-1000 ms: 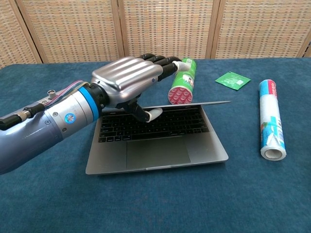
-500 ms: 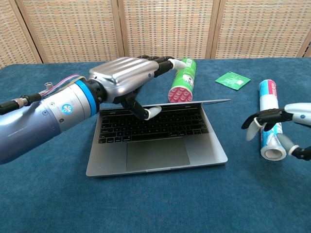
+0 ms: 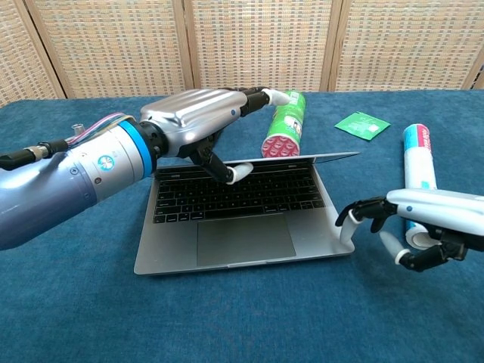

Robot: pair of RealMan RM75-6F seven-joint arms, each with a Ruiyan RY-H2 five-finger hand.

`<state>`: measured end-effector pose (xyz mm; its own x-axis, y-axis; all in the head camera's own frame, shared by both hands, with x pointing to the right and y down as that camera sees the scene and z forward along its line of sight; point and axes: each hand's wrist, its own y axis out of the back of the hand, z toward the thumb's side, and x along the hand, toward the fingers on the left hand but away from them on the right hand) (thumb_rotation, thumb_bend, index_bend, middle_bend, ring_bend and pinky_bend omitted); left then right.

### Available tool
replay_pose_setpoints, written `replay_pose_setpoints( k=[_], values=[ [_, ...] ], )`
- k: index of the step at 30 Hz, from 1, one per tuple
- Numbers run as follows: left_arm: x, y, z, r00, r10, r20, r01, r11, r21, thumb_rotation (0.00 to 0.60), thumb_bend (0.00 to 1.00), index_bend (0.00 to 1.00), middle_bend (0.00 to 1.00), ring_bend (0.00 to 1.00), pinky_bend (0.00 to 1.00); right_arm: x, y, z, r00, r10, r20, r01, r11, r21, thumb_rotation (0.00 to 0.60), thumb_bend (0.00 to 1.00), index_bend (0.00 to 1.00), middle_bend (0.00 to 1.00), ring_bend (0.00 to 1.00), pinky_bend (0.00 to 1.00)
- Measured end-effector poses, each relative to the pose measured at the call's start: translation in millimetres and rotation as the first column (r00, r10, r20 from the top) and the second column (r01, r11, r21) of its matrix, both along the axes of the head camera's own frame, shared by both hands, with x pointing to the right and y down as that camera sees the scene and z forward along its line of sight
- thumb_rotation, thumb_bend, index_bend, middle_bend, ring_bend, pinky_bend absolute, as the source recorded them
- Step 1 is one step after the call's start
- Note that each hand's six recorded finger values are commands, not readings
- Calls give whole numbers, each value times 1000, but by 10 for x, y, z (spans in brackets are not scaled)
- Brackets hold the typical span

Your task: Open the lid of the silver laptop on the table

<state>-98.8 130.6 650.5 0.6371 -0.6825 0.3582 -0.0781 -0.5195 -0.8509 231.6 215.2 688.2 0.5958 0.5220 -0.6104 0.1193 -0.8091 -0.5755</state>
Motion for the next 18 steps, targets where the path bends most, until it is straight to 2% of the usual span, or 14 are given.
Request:
replay_pose_setpoints(
  k=[10,18],
  values=[
    [2,-7,-6,1000,-6,-18,6,1000,-9,600,416,0,0,0,0,-85,72,62,999,-34,-28,34,999,25,600,958,342,246,178,302],
    [-4,-22,-1,1000,-11,-18,11,1000,-10,600,416,0,0,0,0,-105,133,114,994,-80,-72,83,996,40,600,959,349,301,178,297]
  ],
)
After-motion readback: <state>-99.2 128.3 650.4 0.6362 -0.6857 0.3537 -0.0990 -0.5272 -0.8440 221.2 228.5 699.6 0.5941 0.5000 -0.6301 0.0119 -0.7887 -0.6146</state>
